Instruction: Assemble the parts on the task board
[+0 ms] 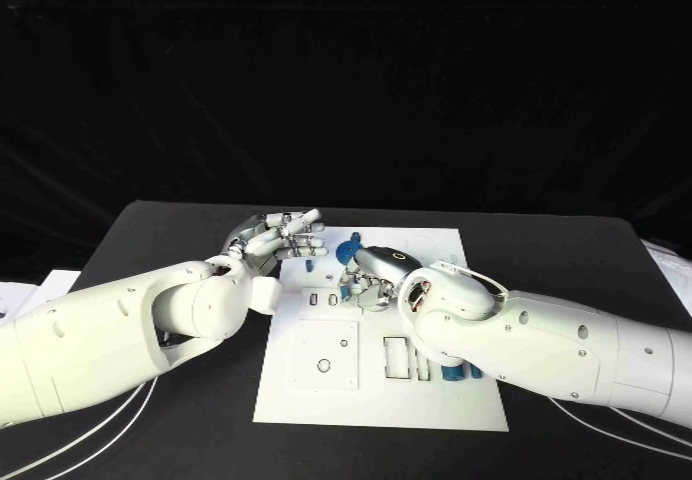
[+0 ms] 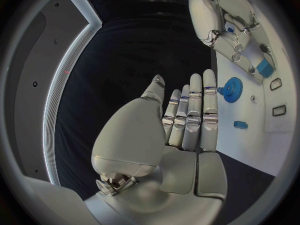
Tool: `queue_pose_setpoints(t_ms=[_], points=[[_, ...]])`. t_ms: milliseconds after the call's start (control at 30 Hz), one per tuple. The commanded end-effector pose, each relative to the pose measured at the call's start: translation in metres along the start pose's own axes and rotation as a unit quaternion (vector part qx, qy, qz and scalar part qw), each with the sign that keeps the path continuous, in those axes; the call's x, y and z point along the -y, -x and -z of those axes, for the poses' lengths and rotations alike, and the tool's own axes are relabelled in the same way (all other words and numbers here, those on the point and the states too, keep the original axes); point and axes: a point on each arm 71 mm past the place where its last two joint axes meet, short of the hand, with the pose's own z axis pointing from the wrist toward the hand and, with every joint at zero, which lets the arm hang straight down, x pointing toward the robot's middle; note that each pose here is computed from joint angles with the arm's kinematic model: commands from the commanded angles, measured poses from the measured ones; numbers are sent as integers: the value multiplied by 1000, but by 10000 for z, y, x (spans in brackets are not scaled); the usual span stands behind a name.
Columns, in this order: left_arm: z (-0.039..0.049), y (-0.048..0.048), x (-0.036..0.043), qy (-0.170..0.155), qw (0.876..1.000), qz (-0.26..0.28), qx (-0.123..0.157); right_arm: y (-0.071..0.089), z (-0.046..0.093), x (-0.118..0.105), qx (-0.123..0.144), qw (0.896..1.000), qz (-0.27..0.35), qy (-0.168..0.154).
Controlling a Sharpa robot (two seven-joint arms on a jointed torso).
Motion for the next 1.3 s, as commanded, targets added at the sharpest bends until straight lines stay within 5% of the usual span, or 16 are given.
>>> queue_pose_setpoints(t_ms=[33, 800, 1300], points=[[-2, -33, 12, -4, 1000, 2, -12, -66, 3, 11, -16, 1000, 16, -7], [-14, -35, 5, -3, 1000, 2, -12, -106, 25, 7, -31, 999, 23, -7], [-15, -29, 4, -2, 1000, 2, -11, -87, 24, -8, -14, 999, 34, 0]])
